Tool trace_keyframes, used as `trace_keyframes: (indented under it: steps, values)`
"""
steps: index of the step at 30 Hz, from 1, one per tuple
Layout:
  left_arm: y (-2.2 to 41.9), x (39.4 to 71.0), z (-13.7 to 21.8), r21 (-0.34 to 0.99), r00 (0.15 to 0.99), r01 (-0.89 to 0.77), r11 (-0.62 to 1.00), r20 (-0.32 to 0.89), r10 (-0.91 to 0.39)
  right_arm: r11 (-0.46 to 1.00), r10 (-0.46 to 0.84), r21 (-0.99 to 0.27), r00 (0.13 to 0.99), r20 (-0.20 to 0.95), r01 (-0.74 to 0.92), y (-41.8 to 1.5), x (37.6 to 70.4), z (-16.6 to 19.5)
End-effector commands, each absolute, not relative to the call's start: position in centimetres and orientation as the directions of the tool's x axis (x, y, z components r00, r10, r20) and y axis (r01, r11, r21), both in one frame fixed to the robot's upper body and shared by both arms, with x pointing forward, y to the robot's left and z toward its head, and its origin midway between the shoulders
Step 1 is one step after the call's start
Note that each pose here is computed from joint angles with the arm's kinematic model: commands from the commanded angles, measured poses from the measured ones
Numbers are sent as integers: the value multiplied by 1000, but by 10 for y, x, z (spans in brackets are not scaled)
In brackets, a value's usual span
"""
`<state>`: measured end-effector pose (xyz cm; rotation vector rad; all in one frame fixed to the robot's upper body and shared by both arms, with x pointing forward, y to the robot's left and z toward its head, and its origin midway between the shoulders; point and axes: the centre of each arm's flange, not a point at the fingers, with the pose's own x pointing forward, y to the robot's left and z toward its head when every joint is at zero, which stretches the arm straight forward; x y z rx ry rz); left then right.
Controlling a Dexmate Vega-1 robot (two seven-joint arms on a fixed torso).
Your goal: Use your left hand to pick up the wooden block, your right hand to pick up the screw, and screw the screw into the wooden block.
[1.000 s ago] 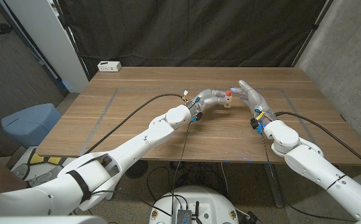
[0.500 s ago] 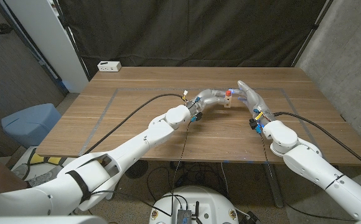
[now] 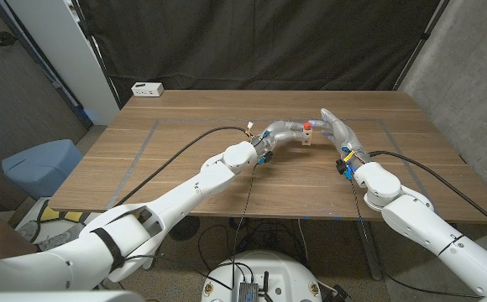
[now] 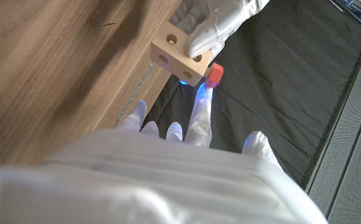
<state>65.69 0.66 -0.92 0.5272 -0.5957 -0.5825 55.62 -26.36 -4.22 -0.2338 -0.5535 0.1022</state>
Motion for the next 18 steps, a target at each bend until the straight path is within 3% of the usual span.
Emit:
trace_keyframes:
  steps: [1,18]
  values:
    - [5,659,-8,603,680,352,716,360,-638,968,159,-249,852,499,-34,-264,558,-42]
    - [5,662,-8,603,682,355,714,356,-639,971,134,-237,855,502,-14,-265,557,-43]
